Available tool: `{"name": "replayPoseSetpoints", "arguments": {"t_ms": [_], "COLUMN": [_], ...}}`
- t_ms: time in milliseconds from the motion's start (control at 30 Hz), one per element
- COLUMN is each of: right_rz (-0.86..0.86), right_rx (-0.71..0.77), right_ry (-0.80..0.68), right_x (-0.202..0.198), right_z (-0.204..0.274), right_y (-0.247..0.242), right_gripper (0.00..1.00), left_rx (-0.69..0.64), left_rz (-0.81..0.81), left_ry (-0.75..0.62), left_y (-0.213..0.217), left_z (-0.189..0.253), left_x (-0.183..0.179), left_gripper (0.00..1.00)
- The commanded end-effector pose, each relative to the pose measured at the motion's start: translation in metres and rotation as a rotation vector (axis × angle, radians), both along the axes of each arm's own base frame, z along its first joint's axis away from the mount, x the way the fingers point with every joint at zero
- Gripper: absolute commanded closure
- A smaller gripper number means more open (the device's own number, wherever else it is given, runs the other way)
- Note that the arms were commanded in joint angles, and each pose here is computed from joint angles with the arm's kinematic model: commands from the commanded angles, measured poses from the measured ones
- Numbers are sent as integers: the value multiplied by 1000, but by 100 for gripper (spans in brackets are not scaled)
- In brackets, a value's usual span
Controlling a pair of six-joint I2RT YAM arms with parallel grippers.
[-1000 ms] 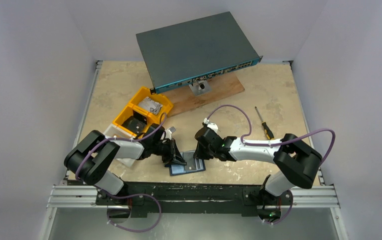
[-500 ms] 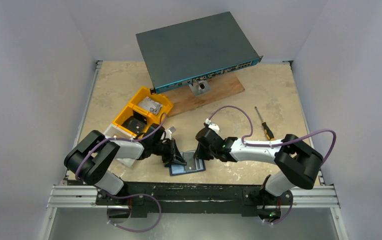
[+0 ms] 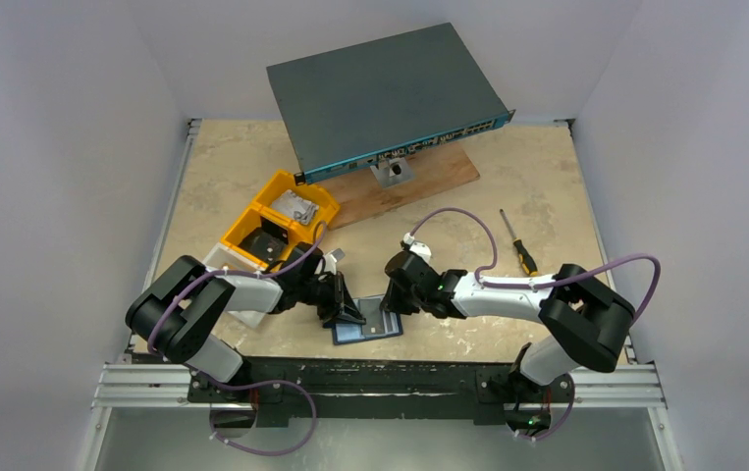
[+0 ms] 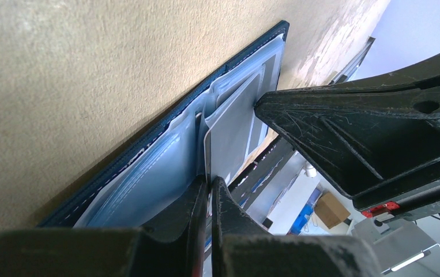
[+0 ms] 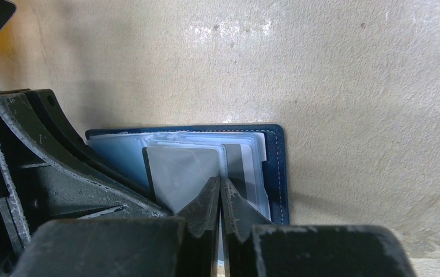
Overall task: Take the credit cards out of the card holder
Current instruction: Remove the credit card from the card holder.
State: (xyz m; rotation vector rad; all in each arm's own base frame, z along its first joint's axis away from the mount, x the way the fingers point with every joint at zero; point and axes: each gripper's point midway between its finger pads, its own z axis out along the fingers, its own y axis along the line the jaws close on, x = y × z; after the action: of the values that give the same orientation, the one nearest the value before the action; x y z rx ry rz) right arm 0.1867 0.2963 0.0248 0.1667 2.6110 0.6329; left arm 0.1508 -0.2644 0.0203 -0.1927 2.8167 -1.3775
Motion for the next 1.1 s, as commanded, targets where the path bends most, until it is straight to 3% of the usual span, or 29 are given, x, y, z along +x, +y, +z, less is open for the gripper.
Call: {"name": "replayPoseSetpoints", "arguments": {"t_ms": [0, 133, 300, 400, 1067], "right_rz": [-22, -26, -29, -28, -21], "right_rx": [-122, -129, -132, -136, -134], "right_ry": [28, 30, 41, 49, 72], "right_x": [-6, -6, -7, -9, -12], "right_z": [-22, -24, -28, -31, -41], "right_y": [-29, -31, -35, -37, -37], "right_gripper": [100, 100, 100, 100, 100], "left_rx": [52, 52, 52, 46, -34], "left_rz": [12, 12, 24, 36, 78], "left_ry": [-5, -6, -17, -26, -21], "left_y": [9, 9, 10, 10, 3], "left_z": [-10, -9, -7, -5, 4], "left_x": [-1, -1, 2, 4, 8], "left_gripper": [99, 98, 79, 74, 84]}}
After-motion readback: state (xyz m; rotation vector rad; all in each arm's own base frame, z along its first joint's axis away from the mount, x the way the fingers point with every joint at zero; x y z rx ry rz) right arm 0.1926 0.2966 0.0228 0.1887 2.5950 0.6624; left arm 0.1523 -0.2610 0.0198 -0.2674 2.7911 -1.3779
